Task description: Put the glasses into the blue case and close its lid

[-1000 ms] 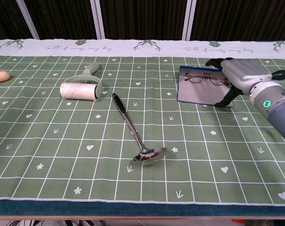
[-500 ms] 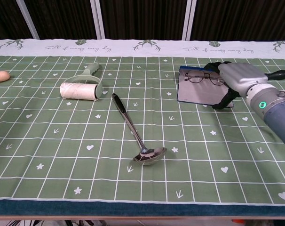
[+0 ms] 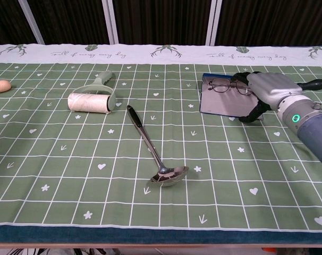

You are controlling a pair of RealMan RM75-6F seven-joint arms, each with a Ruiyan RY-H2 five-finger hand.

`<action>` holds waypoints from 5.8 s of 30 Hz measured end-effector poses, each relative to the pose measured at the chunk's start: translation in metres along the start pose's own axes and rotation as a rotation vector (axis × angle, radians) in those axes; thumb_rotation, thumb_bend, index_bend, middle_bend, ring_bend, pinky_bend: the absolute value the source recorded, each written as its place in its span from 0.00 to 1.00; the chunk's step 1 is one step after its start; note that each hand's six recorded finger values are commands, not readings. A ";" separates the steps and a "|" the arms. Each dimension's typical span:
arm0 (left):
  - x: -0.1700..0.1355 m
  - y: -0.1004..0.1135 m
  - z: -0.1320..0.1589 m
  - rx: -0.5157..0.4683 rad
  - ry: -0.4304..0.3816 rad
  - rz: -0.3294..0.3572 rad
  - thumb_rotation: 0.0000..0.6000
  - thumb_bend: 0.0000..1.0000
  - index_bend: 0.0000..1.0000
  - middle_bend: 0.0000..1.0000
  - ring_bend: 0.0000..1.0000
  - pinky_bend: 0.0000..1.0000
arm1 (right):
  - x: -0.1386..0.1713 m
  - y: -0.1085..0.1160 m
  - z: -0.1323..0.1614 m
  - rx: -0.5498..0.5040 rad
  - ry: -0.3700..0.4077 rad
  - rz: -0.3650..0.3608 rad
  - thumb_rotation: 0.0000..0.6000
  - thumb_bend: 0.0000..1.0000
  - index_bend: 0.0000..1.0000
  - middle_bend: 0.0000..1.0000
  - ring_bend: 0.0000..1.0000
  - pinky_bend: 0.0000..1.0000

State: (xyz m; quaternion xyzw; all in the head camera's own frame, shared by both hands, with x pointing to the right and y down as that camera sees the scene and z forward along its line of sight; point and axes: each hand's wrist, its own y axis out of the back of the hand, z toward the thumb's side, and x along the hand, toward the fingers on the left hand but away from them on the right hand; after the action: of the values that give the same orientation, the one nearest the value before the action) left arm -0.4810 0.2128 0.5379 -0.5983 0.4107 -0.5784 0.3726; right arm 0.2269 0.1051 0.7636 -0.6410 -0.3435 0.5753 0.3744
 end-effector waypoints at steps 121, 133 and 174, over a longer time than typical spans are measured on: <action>-0.001 0.003 -0.001 -0.003 0.012 -0.008 1.00 0.32 0.18 0.00 0.00 0.00 | -0.039 0.020 0.010 -0.113 0.023 -0.099 1.00 0.59 0.68 0.17 0.14 0.22; -0.001 0.001 -0.001 0.002 0.008 -0.012 1.00 0.32 0.19 0.00 0.00 0.00 | 0.009 0.025 0.022 -0.186 0.113 -0.013 1.00 0.60 0.68 0.17 0.14 0.22; -0.002 0.001 -0.001 0.008 0.008 -0.011 1.00 0.32 0.19 0.00 0.00 0.00 | -0.037 0.058 0.021 -0.251 -0.035 0.117 1.00 0.61 0.68 0.16 0.14 0.22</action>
State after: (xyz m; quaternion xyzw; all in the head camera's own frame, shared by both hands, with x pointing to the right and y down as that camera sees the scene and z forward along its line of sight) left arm -0.4816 0.2140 0.5365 -0.5966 0.4068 -0.5844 0.3702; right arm 0.2024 0.0468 0.7298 -0.6917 -0.3813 0.5596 0.2509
